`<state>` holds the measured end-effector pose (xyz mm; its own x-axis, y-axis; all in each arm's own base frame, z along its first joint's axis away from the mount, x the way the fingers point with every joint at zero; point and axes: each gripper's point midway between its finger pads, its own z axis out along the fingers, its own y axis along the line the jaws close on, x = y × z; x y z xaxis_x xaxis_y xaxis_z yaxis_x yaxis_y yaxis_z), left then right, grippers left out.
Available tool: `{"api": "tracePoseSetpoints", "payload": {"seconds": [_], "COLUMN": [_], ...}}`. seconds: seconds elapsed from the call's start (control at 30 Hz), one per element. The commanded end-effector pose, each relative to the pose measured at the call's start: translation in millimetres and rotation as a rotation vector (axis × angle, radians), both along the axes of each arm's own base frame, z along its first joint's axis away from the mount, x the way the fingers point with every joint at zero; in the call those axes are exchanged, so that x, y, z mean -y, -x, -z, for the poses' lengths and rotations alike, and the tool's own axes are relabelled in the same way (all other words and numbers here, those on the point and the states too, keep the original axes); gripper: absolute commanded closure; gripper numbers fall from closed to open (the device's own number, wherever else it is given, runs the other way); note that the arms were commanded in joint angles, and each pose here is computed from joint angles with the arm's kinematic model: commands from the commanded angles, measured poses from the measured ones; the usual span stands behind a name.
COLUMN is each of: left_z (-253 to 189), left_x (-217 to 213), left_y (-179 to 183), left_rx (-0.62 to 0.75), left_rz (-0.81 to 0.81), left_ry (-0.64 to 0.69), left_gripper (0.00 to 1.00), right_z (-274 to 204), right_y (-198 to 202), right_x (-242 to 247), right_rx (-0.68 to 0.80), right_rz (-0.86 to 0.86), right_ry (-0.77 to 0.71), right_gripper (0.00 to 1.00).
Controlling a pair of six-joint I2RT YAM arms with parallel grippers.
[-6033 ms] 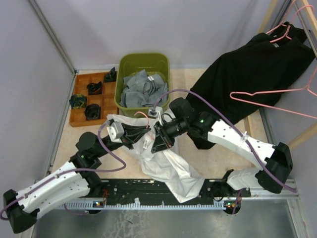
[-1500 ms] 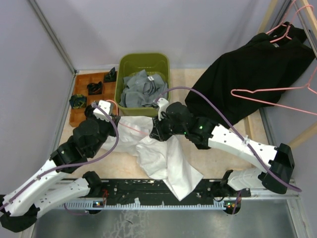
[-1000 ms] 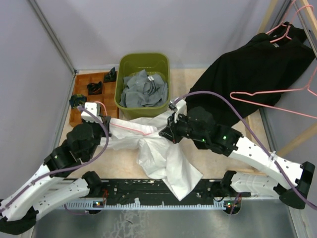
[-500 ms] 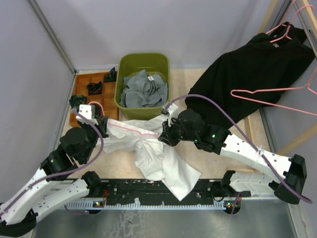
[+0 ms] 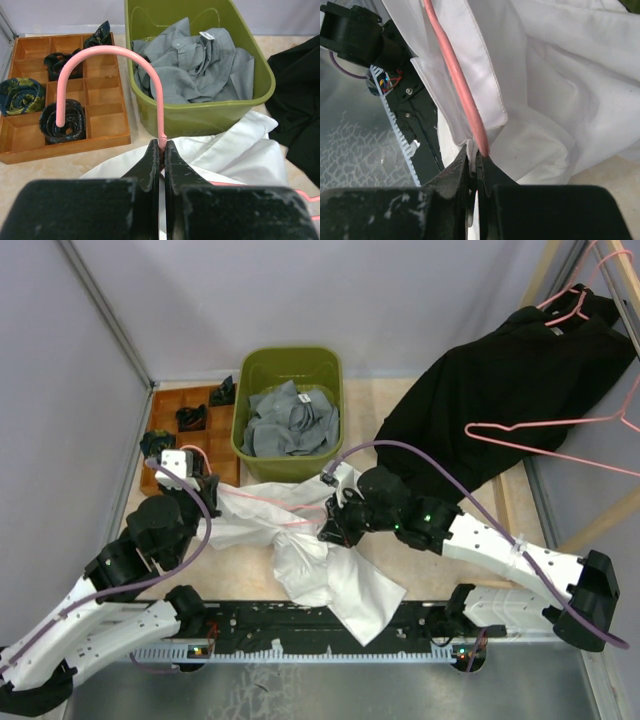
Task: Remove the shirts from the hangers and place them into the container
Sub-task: Remove the shirt from the hanger.
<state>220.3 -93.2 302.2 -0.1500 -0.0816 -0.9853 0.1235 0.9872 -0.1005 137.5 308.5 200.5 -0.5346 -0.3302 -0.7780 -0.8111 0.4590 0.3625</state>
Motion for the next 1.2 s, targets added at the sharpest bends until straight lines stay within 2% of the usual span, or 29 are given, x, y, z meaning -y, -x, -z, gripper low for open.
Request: {"api": "tracePoseSetpoints", "payload": {"seconds": [0.0,0.13,0.27,0.3,0.47,0.63,0.9,1.0,1.17], "left_z": [-26.7,-29.5,-30.6,-30.3,-28.2,-26.7,-22.9,-21.6,-21.5], "left_x": [-7.5,-6.9,-6.0,-5.0,2.8,11.8,29.6,40.1,63.0], "left_y": [-4.0,-4.0,-3.5,-3.4,-2.5,-2.0,-1.6,-0.9,2.5], "left_rx": [0.06,0.066,0.068,0.067,0.067,0.073,0.07,0.073,0.073], "left_rz": [-0.066,-0.064,-0.054,-0.047,0.0,0.052,0.144,0.199,0.321], "left_ry": [0.096,0.107,0.098,0.094,0.088,0.069,0.039,0.023,-0.009], "left_gripper": [1.0,1.0,1.0,1.0,1.0,1.0,1.0,1.0,1.0], "right_z": [10.1,8.4,8.4,4.6,-20.0,-40.2,-79.0,-86.4,-86.3], "right_y": [11.5,8.8,11.4,10.6,2.8,-13.3,-29.1,-26.4,-21.0], "right_x": [4.6,5.3,3.7,2.8,1.3,11.0,17.0,8.9,-5.2], "right_rx": [-0.052,-0.019,-0.011,-0.004,0.071,0.191,0.342,0.343,0.281], "right_rz": [-0.027,-0.035,-0.065,-0.065,-0.053,0.021,0.085,0.053,-0.012], "right_ry": [0.026,0.028,0.022,0.016,-0.026,-0.058,-0.141,-0.175,-0.146], "right_gripper": [0.95,0.94,0.86,0.82,0.47,0.32,0.19,0.18,0.18]}}
